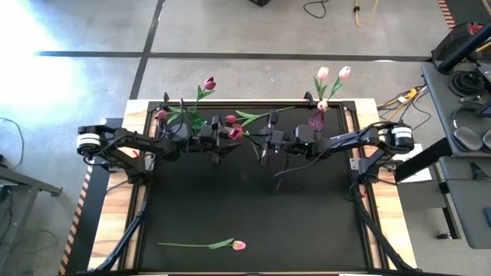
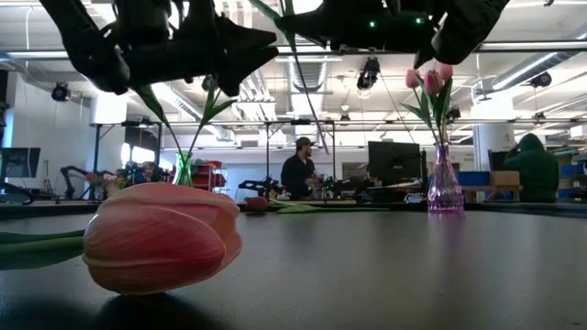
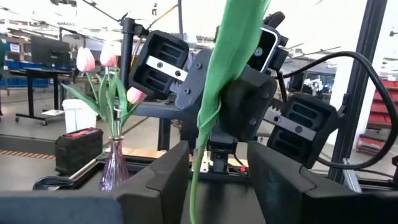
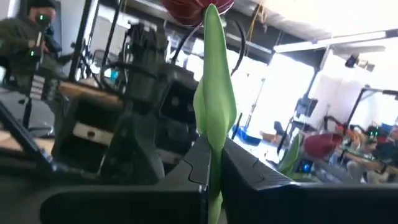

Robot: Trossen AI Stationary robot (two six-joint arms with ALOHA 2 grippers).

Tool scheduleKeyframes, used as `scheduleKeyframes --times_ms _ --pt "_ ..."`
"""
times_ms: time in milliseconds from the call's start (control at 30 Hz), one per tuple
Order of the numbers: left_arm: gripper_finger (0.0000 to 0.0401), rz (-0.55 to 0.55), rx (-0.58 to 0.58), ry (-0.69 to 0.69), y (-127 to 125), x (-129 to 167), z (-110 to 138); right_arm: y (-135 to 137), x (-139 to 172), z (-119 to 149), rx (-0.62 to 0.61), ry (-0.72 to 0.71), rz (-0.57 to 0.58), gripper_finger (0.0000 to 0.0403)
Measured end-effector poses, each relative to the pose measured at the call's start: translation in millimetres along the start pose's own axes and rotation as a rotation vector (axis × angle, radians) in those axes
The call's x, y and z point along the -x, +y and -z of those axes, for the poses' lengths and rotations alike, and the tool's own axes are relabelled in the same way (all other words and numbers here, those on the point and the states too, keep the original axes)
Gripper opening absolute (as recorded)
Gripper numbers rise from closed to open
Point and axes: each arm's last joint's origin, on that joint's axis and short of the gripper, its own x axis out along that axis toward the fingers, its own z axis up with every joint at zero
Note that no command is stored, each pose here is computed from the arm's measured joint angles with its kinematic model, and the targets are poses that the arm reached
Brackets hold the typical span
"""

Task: Sort flowers into vase by color
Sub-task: Put the red flower into the green vase

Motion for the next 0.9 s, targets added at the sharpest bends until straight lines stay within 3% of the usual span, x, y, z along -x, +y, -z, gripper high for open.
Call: scheduleKeyframes --times_ms 300,533,900 --pt "0.0177 0.015 0.000 -0.006 0 -6 -5 2 -3 -2 -0.008 -0.068 -0.029 0.0012" --pt "0.0144 0.086 -0.013 0.055 0 -21 -15 3 -3 -2 -0.011 -0.071 -0.037 0.0012" --pt "0.0089 0.092 -0.039 0.053 0 -26 -20 4 -3 -4 -0.018 -0.083 -0.040 0.0012"
